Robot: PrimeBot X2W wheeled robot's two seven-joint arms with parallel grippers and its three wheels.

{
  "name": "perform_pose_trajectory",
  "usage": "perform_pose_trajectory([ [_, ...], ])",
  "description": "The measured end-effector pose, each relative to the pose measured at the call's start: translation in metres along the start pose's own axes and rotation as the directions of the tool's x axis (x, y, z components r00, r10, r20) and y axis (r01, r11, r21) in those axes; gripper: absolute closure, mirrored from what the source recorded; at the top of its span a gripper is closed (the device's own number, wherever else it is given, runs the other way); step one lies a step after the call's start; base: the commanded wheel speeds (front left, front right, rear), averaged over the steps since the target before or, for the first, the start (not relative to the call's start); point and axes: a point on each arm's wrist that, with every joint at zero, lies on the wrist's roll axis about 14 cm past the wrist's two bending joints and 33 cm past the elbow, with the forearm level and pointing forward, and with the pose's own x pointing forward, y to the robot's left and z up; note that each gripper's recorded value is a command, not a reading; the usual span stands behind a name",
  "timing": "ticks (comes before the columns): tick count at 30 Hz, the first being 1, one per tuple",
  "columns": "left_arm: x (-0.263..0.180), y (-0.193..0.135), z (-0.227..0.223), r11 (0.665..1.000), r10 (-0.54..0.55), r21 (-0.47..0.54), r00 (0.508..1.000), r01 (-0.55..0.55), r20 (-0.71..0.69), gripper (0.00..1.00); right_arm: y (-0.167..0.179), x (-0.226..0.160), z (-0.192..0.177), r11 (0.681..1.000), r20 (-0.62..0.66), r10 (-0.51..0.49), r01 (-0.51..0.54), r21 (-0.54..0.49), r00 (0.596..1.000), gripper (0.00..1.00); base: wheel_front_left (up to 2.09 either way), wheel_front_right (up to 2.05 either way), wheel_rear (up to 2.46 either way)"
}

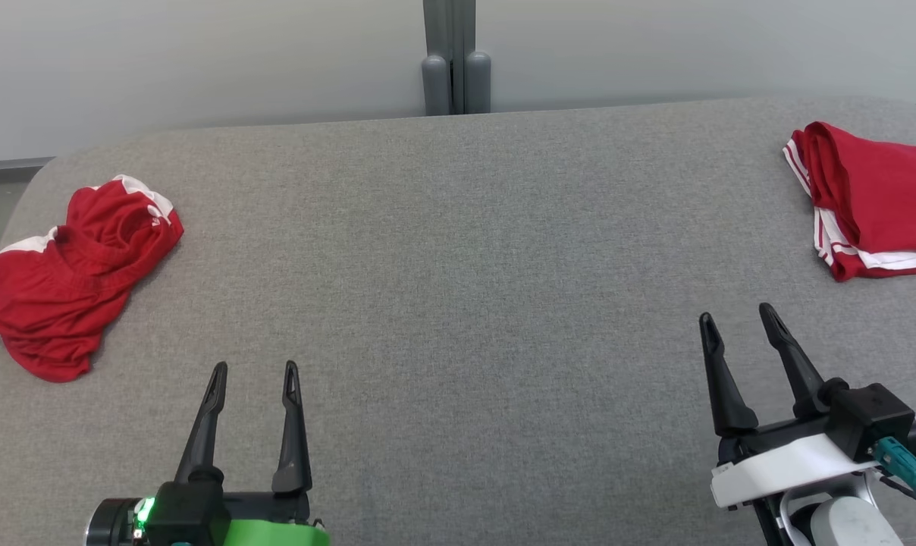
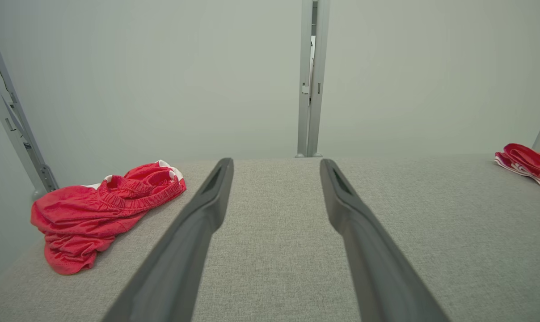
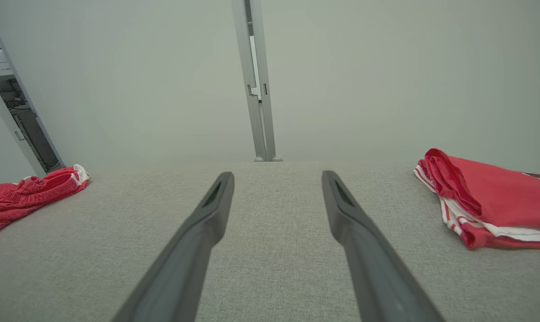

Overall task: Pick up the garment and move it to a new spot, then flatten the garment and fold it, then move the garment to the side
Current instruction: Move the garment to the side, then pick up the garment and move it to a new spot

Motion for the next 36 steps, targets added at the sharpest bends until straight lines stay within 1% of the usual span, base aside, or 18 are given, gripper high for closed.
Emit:
perform_pose_trajectory([
  [11,-0.001,0.003,-0.001,1.000,0.012,-0.005,1.000,-0.012,-0.005,0.00,0.010,0.000,-0.005,0.999,-0.016,0.033,-0.033,0.012,0.999,0.00,0.00,0.00,0.00],
  [36,-0.003,0.004,-0.008,1.000,0.009,-0.013,1.000,-0.010,-0.028,0.00,0.010,-0.005,-0.010,1.000,-0.034,0.029,-0.028,0.012,0.999,0.00,0.00,0.00,0.00],
])
